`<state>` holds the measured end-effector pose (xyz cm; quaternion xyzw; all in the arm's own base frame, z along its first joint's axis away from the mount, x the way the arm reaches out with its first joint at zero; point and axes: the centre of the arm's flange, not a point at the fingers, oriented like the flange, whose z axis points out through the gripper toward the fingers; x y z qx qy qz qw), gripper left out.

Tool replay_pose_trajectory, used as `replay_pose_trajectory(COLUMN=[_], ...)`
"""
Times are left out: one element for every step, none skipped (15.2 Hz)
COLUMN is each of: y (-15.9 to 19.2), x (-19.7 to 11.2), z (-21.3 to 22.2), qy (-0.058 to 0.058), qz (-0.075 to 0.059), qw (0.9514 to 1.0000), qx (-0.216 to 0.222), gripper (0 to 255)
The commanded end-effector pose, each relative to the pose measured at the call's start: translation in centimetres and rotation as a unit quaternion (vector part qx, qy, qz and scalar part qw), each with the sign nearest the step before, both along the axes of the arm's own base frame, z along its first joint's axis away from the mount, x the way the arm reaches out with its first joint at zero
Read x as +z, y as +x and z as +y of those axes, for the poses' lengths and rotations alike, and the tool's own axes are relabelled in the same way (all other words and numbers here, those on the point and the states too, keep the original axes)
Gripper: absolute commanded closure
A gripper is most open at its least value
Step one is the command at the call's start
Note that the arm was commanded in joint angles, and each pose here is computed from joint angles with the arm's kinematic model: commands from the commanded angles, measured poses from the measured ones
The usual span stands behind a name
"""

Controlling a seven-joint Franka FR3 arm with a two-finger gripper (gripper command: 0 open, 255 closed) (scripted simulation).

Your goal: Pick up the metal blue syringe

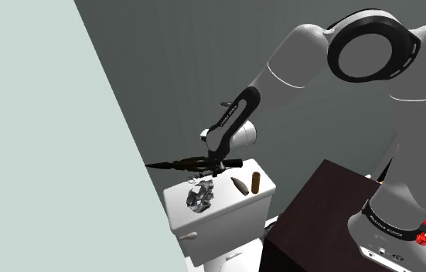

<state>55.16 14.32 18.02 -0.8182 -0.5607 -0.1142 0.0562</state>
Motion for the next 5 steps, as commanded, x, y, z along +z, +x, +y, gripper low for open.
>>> replay_pose_trajectory(y=[0.0, 0.0, 0.0, 0.0, 0.0], x=[1.2, 1.8, 2.3, 2.4, 2.4], z=[0.0, 0.0, 0.0, 0.0, 0.0], qy=[0.000, 0.000, 0.000, 0.000, 0.000], qz=[0.000, 0.000, 0.000, 0.000, 0.000], qw=[1.0000, 1.0000, 1.0000, 1.0000, 1.0000], qx=[0.000, 0.000, 0.000, 0.000, 0.000], gripper=[255, 255, 255, 255, 255])
